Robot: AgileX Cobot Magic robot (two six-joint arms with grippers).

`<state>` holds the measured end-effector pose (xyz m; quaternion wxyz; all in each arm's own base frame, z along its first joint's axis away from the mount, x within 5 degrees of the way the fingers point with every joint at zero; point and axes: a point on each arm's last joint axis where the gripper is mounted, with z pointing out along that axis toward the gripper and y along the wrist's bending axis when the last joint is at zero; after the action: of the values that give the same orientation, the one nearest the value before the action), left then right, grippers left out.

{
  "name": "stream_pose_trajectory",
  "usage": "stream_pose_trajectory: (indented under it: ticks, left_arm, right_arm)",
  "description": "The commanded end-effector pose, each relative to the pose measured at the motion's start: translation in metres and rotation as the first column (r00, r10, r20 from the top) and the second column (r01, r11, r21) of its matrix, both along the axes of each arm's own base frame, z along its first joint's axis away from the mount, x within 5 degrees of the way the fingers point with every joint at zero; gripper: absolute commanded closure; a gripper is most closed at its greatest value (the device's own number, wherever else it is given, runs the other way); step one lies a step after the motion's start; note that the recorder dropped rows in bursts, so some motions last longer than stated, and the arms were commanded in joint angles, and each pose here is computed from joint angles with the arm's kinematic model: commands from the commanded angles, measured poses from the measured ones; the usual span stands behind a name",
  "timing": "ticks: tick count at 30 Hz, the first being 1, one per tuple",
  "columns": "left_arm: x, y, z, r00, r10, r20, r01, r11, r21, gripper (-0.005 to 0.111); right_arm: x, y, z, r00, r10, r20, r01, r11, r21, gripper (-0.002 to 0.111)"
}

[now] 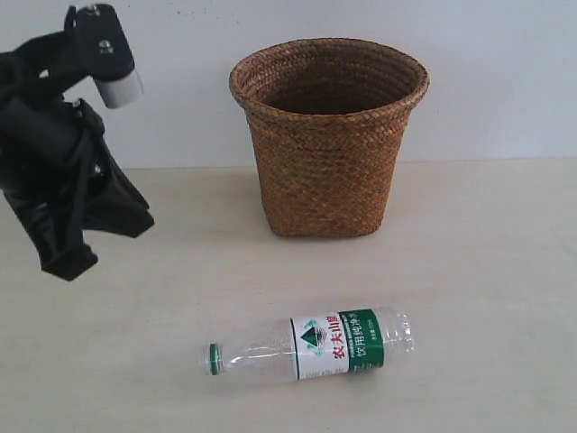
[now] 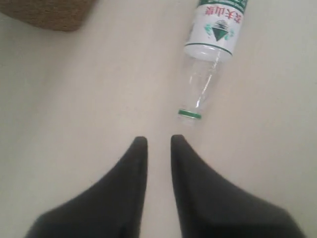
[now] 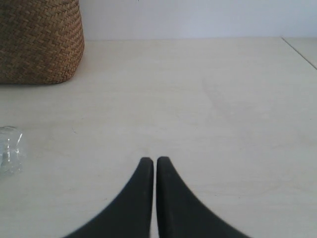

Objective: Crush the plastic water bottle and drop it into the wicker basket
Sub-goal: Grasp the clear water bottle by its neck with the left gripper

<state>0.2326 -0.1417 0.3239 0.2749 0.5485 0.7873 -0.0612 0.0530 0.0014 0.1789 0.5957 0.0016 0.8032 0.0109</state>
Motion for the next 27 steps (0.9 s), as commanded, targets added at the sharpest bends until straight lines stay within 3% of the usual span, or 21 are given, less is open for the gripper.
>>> stream_pose_trajectory:
  ticks: [1,3,6,10,15,21,27]
  left_arm:
    - [-0.006,-0.005,-0.026,0.987,-0.148,-0.061,0.150,0.989,0.019,0.058]
    - [-0.007,-0.008,-0.039,0.977,-0.207,-0.057,0.209,0.978,0.014,0.034]
    - [-0.005,-0.009,-0.060,0.974,-0.222,-0.041,0.223,0.975,0.012,0.021]
    - [-0.001,-0.009,-0.085,0.959,-0.282,-0.014,0.282,0.957,0.064,0.022]
    - [-0.002,-0.026,-0.118,0.921,-0.389,-0.011,0.388,0.915,0.113,0.022]
    - [0.008,-0.040,-0.165,0.923,-0.373,-0.095,0.383,0.914,0.136,0.022]
    - [0.023,-0.044,-0.194,0.950,-0.308,-0.059,0.313,0.936,0.158,0.022]
  right_arm:
    - [0.000,0.000,0.001,1.000,0.000,0.011,0.000,1.000,0.001,0.108]
    - [0.000,0.000,0.001,1.000,0.000,0.013,0.000,1.000,0.001,0.108]
    - [0.000,0.000,0.001,1.000,0.000,0.011,0.000,1.000,0.001,0.108]
    - [0.000,0.000,0.001,1.000,0.000,0.011,0.000,1.000,0.001,0.108]
    - [0.000,0.000,0.001,1.000,0.000,0.011,0.000,1.000,0.001,0.108]
    - [0.000,0.000,0.001,1.000,0.000,0.011,0.000,1.000,0.001,0.108]
    - [0.000,0.000,0.001,1.000,0.000,0.011,0.000,1.000,0.001,0.108]
